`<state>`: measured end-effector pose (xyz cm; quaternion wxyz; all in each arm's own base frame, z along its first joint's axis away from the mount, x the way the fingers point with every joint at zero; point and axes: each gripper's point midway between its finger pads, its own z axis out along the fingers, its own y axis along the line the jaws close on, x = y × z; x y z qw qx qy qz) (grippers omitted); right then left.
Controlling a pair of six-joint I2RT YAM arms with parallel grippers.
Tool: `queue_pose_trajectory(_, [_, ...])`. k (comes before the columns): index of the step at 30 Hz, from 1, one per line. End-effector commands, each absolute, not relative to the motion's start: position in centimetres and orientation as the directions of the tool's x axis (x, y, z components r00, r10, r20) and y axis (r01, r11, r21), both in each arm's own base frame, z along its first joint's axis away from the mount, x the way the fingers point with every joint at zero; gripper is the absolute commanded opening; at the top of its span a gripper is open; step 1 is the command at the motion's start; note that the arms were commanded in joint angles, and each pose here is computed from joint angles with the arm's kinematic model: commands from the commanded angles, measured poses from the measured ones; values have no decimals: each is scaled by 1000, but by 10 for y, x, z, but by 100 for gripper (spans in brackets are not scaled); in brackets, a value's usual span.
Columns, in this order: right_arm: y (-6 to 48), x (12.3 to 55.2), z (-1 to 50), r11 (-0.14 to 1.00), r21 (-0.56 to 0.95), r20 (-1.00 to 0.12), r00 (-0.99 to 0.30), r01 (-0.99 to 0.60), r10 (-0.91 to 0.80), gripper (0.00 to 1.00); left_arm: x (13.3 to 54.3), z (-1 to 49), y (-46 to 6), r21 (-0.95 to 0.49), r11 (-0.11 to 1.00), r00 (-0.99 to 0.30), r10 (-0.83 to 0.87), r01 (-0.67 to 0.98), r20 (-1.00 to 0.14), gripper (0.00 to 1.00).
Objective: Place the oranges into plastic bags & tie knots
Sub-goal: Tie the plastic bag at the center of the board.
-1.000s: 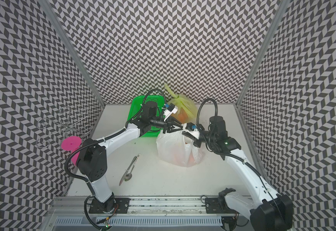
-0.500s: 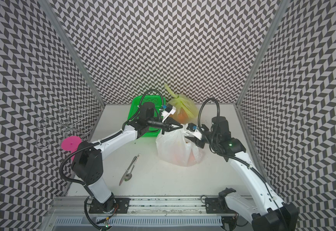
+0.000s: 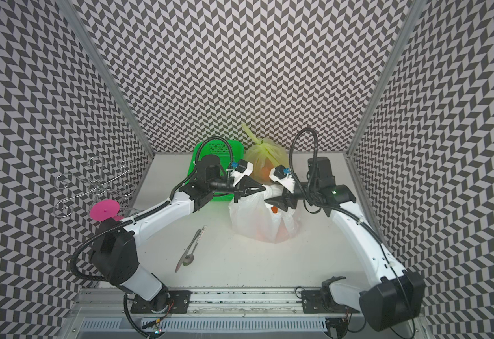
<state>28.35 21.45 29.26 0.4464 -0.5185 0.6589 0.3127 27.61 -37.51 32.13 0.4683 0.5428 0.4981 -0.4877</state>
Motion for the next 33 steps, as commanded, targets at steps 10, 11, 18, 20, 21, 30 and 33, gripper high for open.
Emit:
queue_pose_trajectory(10, [215, 288, 298, 251, -58, -907, -54, -966, -418, 47, 272, 325, -374, 100, -40, 103, 98, 994, -990, 0])
queue_pose_trajectory(11, [215, 290, 299, 260, -63, -906, -54, -964, -420, 46, 272, 324, -374, 99, -38, 102, 99, 994, -990, 0])
queue_pose_trajectory(18, [206, 304, 297, 341, -134, -882, -45, -930, -469, 18, 273, 326, -375, 77, -26, 80, 101, 997, -992, 0])
queue_pose_trajectory(20, [204, 306, 298, 365, -173, -874, -28, -915, -486, 7, 274, 327, -376, 64, -21, 66, 99, 998, -993, 0])
queue_pose_trajectory(21, [203, 308, 300, 381, -200, -870, -16, -903, -493, 4, 274, 328, -375, 57, -15, 58, 98, 998, -993, 0])
queue_pose_trajectory(30, [213, 315, 336, 472, -549, -814, 312, -690, -490, 0, 261, 335, -359, -48, -70, -41, 110, 996, -993, 44])
queue_pose_trajectory(33, [221, 311, 336, 449, -583, -803, 394, -677, -447, 0, 257, 333, -343, -18, -78, -7, 140, 997, -990, 61])
